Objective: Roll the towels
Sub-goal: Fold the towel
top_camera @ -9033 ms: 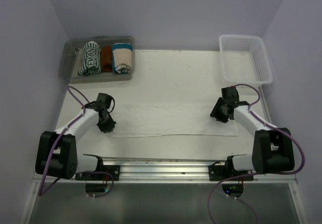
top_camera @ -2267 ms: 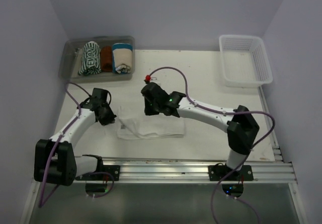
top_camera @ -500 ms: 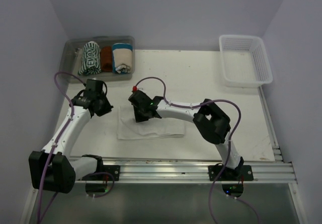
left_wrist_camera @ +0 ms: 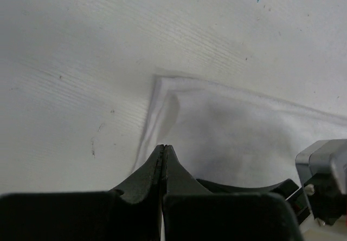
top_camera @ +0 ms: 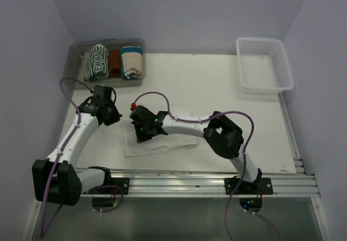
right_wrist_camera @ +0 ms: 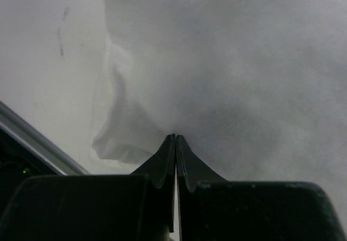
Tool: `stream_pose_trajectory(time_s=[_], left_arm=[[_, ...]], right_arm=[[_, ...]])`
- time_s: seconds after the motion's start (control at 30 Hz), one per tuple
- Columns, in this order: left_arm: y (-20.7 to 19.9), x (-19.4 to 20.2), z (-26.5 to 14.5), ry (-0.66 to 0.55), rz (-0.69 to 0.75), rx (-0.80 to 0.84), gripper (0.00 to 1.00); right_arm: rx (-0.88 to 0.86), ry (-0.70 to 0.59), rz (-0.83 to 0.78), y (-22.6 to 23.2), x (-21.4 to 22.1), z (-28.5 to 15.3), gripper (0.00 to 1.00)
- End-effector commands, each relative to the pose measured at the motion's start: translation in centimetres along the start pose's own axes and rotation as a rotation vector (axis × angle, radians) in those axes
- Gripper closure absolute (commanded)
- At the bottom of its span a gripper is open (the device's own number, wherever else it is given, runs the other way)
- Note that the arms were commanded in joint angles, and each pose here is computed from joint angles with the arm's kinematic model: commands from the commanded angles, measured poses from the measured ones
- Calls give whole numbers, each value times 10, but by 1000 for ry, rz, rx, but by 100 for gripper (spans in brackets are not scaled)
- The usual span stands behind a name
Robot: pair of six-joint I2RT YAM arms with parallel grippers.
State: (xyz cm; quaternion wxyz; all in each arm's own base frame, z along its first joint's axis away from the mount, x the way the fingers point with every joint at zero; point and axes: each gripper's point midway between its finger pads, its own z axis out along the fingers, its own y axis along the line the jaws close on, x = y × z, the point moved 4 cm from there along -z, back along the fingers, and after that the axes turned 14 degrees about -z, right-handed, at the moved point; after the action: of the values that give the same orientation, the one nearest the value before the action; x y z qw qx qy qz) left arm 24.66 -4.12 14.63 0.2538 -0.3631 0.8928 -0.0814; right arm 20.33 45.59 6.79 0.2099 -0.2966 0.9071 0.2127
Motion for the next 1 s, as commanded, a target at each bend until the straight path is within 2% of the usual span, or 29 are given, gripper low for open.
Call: stream_pose_trajectory(time_s=[0.0, 0.23, 0.37, 0.43, 0.53, 0.6, 0.7, 0.77, 0.97], left_arm=[[0, -10, -1, -32, -9, -13, 100], [0, -13, -3, -34, -12, -8, 100], [1, -4, 1, 13, -3, 11, 100], [-4, 4, 4, 50, 2, 62, 100], [-4, 16, 11, 86, 10, 92, 100], [-11, 27, 13, 108, 42, 112, 100], [-15, 45, 16, 156, 95, 115, 100], [-7, 66, 22, 240, 118, 102, 100], [28, 94, 27, 292, 79, 36, 100]], right_arm=[[-133, -68, -55, 47, -20, -24, 100], [-146, -56, -70, 57, -12, -29, 100], [-50, -127, -54, 20, -20, -60, 100], [-7, -202, -13, -5, -37, -85, 100], [72, -205, 59, -54, -34, -94, 100], [140, -166, 111, -91, -21, -91, 100], [204, -141, 156, -122, -8, -95, 100], [214, -136, 152, -125, -2, -99, 100], [229, -37, 193, -137, 54, -88, 100]])
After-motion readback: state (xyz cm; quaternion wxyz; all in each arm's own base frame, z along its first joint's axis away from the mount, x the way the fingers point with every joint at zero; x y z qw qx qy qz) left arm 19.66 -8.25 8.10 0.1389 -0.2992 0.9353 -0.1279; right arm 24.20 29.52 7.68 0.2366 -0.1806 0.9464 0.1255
